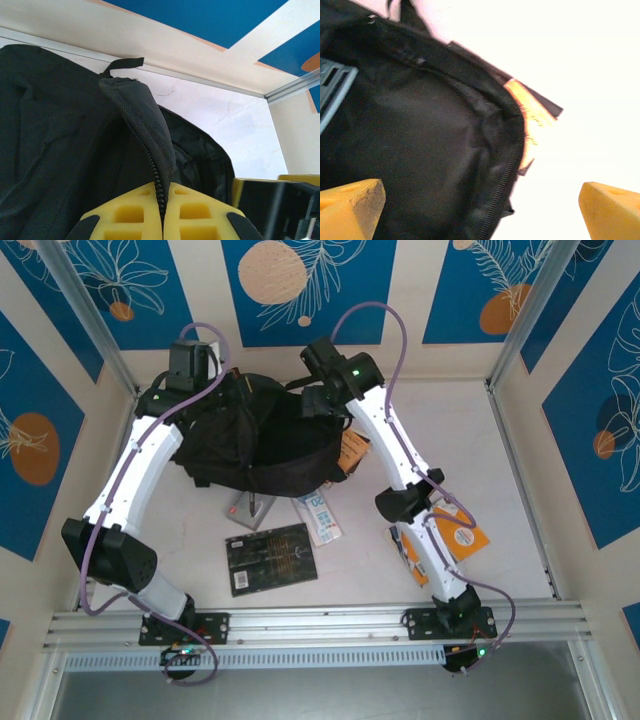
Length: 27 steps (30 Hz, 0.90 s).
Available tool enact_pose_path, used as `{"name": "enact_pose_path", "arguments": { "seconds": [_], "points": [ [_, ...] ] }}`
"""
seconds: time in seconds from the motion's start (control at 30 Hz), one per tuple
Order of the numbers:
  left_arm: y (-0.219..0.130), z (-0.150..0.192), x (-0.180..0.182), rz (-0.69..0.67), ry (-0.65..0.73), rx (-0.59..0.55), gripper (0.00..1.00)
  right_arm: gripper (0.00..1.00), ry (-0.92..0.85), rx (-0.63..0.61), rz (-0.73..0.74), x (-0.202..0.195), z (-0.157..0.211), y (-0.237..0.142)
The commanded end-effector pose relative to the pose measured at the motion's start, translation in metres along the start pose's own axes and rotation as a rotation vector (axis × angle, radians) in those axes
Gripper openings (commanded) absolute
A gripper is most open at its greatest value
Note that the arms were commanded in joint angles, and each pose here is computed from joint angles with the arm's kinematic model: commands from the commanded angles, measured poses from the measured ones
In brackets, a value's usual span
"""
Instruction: Pack books, pencil case, and school supplies into a backpack
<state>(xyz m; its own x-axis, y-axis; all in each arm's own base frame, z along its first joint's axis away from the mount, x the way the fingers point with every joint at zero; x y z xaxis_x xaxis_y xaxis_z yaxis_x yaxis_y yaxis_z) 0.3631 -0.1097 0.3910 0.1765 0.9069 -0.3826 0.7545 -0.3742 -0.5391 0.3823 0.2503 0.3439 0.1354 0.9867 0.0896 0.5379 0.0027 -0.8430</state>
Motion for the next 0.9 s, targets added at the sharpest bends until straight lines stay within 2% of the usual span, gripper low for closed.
{"name": "enact_pose_path", "arguments": {
  "seconds": [0.0,0.2,0.37,0.5,0.6,0.73,0.87],
  "points": [
    [-0.010,-0.011,-0.003,0.044,-0.003,-0.068,0.00,0.99,-0.046,-0.023,0.182,-0.035,0.005,-0.037],
    [-0.012,-0.013,-0.004,0.042,0.004,-0.064,0.00,0.99,-0.077,-0.005,0.380,-0.055,0.013,-0.032],
    [-0.012,-0.012,-0.003,0.035,0.007,-0.062,0.00,0.99,-0.074,0.021,0.590,-0.098,0.031,-0.038],
    [-0.007,-0.011,-0.003,0.049,-0.005,-0.046,0.00,0.99,-0.016,0.087,0.650,-0.132,0.053,-0.044],
    [0.001,-0.008,-0.002,0.065,-0.019,-0.026,0.00,0.99,0.039,0.129,0.523,-0.143,0.071,-0.037],
    [0.009,-0.003,-0.001,0.092,-0.040,-0.005,0.00,0.98,0.177,0.196,0.255,-0.154,0.099,-0.012],
    [0.010,0.000,0.002,0.076,-0.059,-0.012,0.00,0.90,0.277,0.226,-0.114,-0.161,0.126,0.011]
  ]
}}
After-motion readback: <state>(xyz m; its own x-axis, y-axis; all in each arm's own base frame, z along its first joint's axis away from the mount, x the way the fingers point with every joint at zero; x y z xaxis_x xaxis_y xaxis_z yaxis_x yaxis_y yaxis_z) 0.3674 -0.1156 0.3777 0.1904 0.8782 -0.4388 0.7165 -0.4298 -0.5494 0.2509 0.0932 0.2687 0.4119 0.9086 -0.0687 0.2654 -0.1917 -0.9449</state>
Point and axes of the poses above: each hand's point on the last joint's axis, 136 mm out from that joint toward the fingers, its own y axis out along the fingers, its own x axis along the line the jaws close on, z = x × y, the point moved 10 cm from there along -y, back along the fingers, and after that the axes turned 9 degrees about y, right-handed, at the moved point
